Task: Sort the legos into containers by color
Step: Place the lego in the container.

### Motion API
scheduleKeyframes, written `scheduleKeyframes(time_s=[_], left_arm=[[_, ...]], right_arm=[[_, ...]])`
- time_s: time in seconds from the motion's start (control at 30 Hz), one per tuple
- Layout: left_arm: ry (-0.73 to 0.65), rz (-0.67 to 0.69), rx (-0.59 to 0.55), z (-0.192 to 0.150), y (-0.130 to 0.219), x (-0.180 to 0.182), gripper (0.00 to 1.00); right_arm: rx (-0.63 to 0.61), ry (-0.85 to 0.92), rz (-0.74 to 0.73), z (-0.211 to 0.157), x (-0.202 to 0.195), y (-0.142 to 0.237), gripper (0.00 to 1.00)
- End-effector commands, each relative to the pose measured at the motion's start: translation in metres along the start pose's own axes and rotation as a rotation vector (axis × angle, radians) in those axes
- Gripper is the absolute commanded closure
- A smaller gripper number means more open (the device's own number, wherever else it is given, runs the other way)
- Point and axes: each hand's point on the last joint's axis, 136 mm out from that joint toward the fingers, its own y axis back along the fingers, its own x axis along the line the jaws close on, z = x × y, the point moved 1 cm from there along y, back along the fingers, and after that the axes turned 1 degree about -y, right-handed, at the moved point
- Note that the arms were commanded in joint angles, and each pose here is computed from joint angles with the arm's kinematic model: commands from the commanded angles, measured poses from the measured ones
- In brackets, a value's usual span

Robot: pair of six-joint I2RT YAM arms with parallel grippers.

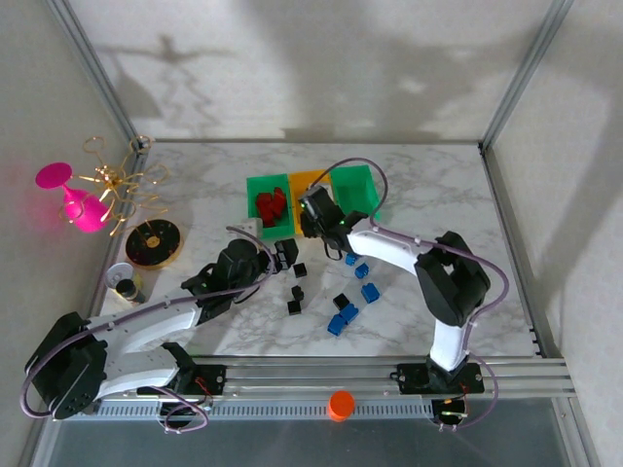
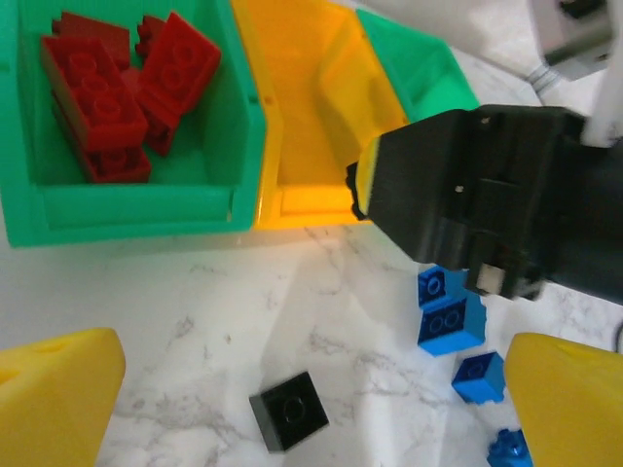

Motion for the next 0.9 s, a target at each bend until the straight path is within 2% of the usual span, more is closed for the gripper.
scheduleKeyframes(time_s=[0.0, 0.33, 0.5, 0.57, 0.7, 0.77, 0.87], left_arm=[[-0.024, -0.028, -0.056, 0.009, -0.004, 0.005, 0.00], [-0.039, 0.004, -0.102, -0.002, 0.000, 0.039, 0.00], [-0.009, 0.062, -0.168, 0.007, 0.009, 0.051, 0.00], [-0.010, 0.068, -0.179, 0.009, 0.010, 0.052, 0.00], [-0.014, 0.064, -0.186, 0.011, 0.012, 0.051, 0.00], [-0.014, 0.058, -0.192, 0.012, 0.014, 0.051, 0.00], [-0.022, 0.073, -0.200, 0.014, 0.015, 0.053, 0.00]], right_arm=[[-0.018, 0.025, -0.040, 0.015, -0.005, -0.014, 0.68], [-0.044, 0.036, -0.081, 0.046, -0.018, -0.054, 0.67], [-0.049, 0.051, -0.103, 0.050, -0.019, -0.071, 0.63], [-0.060, 0.049, -0.111, 0.058, -0.031, -0.077, 0.62], [-0.071, 0.061, -0.130, 0.068, -0.031, -0.075, 0.57], [-0.088, 0.057, -0.124, 0.074, -0.030, -0.067, 0.52], [-0.112, 0.047, -0.081, 0.083, -0.025, -0.048, 0.50]])
